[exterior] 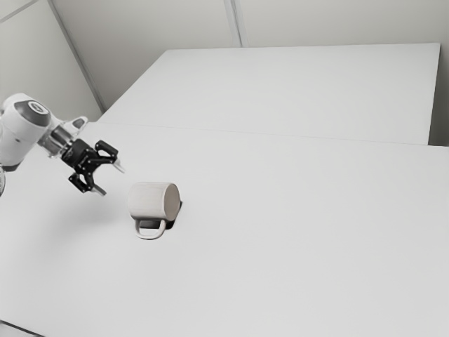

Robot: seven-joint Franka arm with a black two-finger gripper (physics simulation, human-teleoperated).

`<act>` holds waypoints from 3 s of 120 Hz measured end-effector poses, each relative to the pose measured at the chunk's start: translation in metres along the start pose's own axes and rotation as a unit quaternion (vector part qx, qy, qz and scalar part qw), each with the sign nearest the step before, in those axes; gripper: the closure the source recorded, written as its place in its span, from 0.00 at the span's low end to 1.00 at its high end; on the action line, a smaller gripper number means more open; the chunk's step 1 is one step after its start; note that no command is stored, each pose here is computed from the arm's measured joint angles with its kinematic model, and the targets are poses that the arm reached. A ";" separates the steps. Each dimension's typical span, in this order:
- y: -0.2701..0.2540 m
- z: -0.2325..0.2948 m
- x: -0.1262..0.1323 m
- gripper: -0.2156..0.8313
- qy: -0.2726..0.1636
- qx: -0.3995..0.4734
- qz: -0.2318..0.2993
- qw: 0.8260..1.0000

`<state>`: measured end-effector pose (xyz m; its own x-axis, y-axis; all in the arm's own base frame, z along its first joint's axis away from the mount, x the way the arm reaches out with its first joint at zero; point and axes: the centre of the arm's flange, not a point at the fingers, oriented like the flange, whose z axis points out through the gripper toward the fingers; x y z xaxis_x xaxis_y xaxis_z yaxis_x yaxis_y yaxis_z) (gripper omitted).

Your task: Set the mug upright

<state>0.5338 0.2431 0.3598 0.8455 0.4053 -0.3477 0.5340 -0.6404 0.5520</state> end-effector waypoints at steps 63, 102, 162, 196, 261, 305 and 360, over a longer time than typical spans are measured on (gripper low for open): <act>-0.023 0.069 0.032 0.21 0.010 -0.169 -0.049 0.984; -0.010 0.084 0.033 0.53 0.016 -0.200 -0.056 0.978; 0.014 0.078 0.031 0.89 0.021 -0.185 -0.053 0.981; 0.106 0.061 -0.017 0.91 0.030 -0.008 0.082 0.996; 0.195 0.107 -0.058 0.91 0.087 0.269 0.208 0.936; 0.189 0.149 -0.041 0.90 0.105 0.295 0.188 0.931; 0.201 0.135 -0.051 0.32 0.126 0.288 0.171 0.934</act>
<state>0.5978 0.0057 0.3865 0.9782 0.2075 0.0044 0.2067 -0.9756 0.0735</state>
